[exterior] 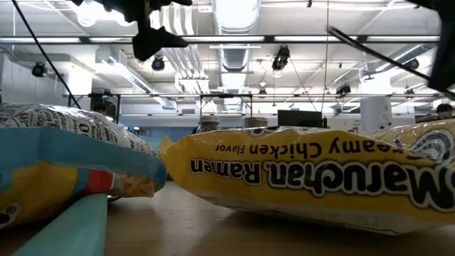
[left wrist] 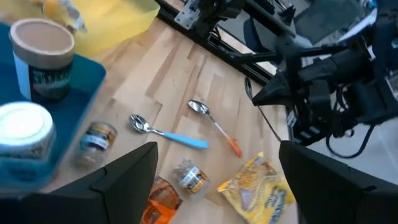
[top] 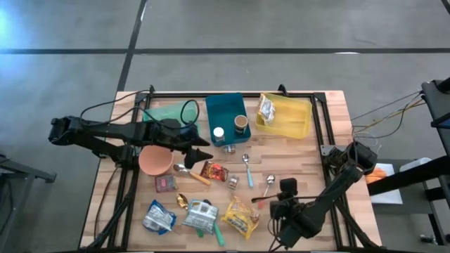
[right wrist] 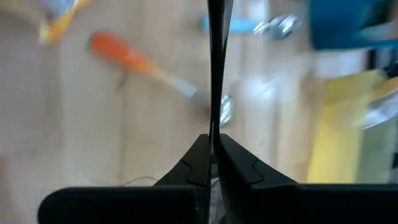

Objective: Pick & Place Food Item
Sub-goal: Put the black spoon into the green bin

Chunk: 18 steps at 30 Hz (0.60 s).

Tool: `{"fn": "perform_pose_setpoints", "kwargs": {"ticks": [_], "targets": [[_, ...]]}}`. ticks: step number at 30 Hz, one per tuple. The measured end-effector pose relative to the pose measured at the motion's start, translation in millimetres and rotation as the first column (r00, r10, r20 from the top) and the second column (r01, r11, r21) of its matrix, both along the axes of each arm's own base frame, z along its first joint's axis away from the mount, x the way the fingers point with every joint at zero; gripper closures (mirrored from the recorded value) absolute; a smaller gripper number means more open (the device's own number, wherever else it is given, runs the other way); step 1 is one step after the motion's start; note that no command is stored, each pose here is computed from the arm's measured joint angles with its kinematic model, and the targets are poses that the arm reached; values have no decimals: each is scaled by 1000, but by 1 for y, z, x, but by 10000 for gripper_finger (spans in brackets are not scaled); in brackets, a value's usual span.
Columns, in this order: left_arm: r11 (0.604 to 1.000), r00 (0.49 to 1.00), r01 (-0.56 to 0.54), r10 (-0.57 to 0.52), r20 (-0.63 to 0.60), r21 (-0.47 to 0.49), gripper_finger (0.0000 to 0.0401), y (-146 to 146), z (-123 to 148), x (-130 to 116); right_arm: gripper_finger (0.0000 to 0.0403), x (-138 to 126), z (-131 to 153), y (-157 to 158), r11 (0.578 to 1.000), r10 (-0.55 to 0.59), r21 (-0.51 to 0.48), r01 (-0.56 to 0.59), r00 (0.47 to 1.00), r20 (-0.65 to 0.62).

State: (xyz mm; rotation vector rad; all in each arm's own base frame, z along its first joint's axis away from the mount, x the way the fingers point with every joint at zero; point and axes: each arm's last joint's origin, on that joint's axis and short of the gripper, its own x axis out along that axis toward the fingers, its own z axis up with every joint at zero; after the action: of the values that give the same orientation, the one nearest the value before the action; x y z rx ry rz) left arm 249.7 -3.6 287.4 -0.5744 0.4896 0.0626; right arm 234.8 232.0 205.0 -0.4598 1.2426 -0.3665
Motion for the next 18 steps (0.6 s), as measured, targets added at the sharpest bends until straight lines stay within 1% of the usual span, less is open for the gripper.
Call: {"fn": "perform_pose_setpoints", "kwargs": {"ticks": [4,7,10,13,18], "targets": [[998,1000,-25,24,-6,-50,59,0,0,0,391,11,7,-7,998,-28,-50,34,993,115],[998,1000,-21,21,-9,-61,59,-2,-1,0,391,20,9,-15,995,-29,-94,45,987,158],[993,998,54,-57,-25,-103,59,-4,1,-1,391,31,10,-24,991,17,-131,0,991,133],[980,989,126,-136,-55,-153,59,-7,3,-1,391,43,9,-32,985,86,-154,-73,993,81],[975,973,107,-144,-182,-197,59,-8,-1,0,391,63,18,-41,964,198,-184,-191,980,20]]}}
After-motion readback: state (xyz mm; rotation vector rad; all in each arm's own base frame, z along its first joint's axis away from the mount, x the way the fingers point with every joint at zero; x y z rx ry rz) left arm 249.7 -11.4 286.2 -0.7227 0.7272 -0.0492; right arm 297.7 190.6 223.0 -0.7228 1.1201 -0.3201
